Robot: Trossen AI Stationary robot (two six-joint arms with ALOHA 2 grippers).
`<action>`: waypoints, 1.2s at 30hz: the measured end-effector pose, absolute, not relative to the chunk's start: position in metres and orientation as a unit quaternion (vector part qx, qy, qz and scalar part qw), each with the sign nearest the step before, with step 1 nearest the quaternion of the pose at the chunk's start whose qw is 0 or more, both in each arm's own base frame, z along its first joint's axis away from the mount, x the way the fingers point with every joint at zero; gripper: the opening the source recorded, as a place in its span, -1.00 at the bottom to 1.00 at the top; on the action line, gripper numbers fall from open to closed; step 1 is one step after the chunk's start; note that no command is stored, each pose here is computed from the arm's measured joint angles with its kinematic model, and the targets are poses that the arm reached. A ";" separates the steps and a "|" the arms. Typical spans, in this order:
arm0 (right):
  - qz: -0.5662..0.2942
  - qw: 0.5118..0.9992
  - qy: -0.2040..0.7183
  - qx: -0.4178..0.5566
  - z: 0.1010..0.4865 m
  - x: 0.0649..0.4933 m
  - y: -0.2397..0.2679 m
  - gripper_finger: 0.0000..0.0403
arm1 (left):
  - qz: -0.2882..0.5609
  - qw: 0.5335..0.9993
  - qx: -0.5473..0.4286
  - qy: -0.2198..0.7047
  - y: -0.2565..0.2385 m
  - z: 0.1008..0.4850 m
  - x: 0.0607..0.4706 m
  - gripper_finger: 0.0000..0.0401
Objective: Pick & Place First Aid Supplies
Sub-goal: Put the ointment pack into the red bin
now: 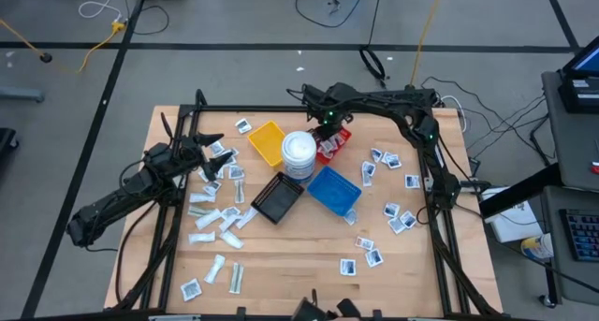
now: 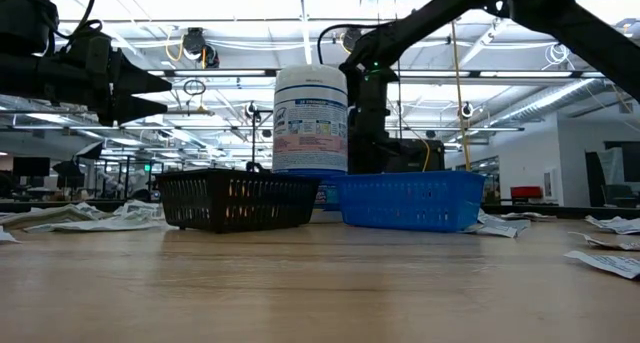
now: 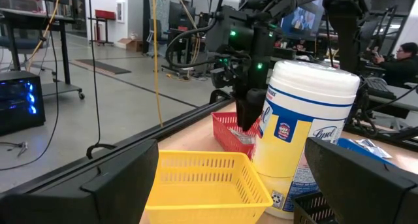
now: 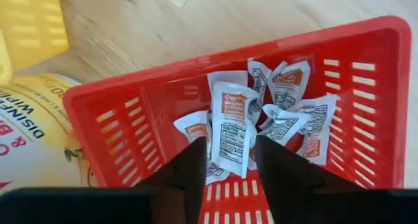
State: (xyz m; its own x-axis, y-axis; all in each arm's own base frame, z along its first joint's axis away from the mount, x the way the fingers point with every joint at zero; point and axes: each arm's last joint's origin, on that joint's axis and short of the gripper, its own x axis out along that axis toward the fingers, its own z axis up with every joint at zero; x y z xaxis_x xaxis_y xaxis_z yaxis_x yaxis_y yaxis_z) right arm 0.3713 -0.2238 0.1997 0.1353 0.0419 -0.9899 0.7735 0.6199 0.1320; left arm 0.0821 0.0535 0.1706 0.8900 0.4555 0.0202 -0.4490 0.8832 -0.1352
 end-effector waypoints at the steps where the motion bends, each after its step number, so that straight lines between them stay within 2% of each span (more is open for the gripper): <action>1: -0.272 0.670 0.600 0.341 0.202 0.370 -0.223 -0.32 | 0.233 0.970 -0.064 -0.026 0.053 0.171 0.082 0.96; 5: -0.276 0.668 0.600 0.343 0.214 0.362 -0.223 -0.26 | 0.233 0.970 -0.064 -0.026 0.053 0.171 0.082 0.96; 12: -0.276 0.654 0.613 0.346 0.232 0.346 -0.215 -0.29 | 0.233 0.970 -0.063 -0.026 0.053 0.171 0.082 0.96; 23: -0.300 0.658 0.583 0.369 0.231 0.290 -0.175 -0.26 | 0.233 0.970 -0.064 -0.026 0.053 0.171 0.082 0.96; 30: -0.315 0.645 0.580 0.386 0.230 0.253 -0.148 -0.25 | 0.233 0.970 -0.064 -0.026 0.053 0.171 0.082 0.96; 36: -0.313 0.644 0.582 0.385 0.231 0.236 -0.136 -0.26 | 0.233 0.970 -0.063 -0.026 0.053 0.171 0.082 0.96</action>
